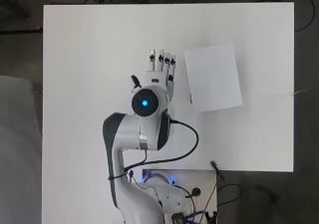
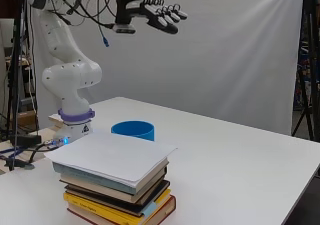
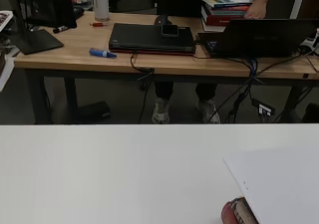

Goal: Teleoperate dual arm-hand system to pick and place objects

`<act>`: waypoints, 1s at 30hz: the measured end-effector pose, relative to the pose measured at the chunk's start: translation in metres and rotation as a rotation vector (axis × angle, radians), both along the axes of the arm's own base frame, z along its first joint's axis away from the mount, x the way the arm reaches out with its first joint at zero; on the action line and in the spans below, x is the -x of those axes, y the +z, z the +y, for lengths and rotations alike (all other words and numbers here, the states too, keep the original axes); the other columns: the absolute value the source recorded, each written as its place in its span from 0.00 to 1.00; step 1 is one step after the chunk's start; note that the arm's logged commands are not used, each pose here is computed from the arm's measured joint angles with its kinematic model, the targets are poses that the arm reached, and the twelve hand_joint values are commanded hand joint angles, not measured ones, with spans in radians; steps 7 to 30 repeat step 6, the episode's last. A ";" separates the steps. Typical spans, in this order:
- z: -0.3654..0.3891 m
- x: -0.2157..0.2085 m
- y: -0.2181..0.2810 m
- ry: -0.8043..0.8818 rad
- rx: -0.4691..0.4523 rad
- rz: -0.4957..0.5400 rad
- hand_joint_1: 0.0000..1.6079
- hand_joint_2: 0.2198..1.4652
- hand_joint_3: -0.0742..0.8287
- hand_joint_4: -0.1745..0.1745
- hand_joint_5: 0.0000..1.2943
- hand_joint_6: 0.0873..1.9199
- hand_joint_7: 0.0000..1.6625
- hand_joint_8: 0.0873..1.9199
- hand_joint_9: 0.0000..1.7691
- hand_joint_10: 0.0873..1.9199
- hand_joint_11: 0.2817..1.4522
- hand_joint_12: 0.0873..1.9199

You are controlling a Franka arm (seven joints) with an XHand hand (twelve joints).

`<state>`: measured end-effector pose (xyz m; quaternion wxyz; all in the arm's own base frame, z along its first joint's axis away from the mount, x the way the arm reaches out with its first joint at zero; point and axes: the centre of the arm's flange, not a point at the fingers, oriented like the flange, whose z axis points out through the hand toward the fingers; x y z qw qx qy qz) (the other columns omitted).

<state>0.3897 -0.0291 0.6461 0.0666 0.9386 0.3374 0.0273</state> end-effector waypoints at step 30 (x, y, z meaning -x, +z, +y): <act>0.015 -0.004 0.000 0.018 0.028 -0.002 0.13 0.64 0.08 0.73 0.12 0.00 0.15 0.00 0.22 0.00 0.16 0.00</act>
